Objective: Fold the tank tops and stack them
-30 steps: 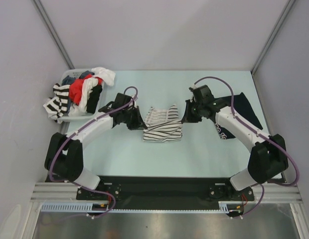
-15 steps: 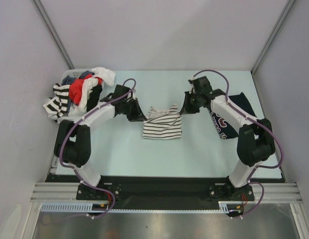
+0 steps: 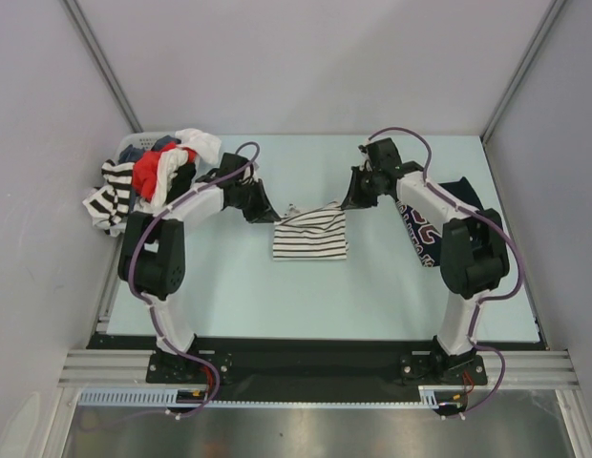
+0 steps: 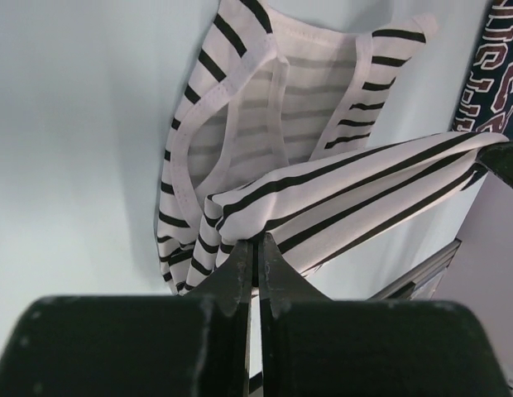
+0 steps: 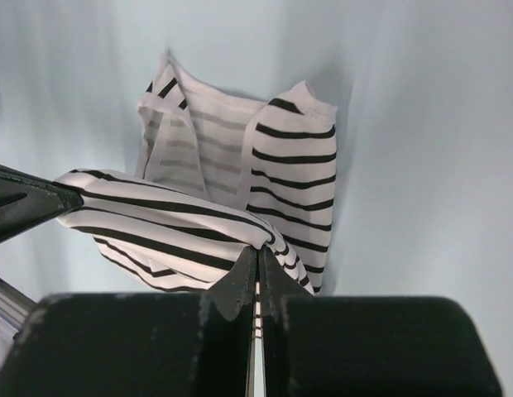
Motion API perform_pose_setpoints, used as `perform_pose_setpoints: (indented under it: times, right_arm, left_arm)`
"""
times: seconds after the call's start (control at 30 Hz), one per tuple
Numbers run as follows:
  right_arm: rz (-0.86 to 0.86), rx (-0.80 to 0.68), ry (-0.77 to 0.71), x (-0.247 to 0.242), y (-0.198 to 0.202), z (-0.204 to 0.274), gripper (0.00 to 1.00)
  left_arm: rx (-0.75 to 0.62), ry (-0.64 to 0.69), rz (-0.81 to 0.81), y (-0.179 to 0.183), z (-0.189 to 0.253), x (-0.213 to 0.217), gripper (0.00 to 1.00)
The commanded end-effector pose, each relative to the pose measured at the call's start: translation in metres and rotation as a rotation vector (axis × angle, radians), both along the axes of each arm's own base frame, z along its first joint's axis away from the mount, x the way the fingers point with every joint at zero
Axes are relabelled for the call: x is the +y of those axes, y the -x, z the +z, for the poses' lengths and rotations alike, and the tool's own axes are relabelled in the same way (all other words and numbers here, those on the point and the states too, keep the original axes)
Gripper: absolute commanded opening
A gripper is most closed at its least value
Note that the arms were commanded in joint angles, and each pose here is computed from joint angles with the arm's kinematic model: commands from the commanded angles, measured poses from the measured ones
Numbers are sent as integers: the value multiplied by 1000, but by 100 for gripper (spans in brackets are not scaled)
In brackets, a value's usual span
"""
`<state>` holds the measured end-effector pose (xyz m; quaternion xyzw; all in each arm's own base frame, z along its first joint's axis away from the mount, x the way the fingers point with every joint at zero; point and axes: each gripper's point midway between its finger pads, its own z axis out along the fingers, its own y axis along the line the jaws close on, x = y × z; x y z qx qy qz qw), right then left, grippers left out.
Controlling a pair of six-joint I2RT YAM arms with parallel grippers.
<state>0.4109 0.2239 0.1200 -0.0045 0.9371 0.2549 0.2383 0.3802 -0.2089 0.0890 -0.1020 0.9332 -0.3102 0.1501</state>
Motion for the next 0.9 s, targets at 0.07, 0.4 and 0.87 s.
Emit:
perform_pose_setpoints:
  times: [0.07,0.4,0.87]
  right_arm:
    - [-49,-54,-22,-8,-33,5,3]
    - [-84,-54,-60,-6,-58,-7,4]
    - [-127,-99,-90,-7,-72,3,37]
  left_arm:
    - [-30,3,12,-26,1,3,4]
    - [-46,-8,42,-49,-4,1,6]
    - [-114,-70,66,-64,0,11,63]
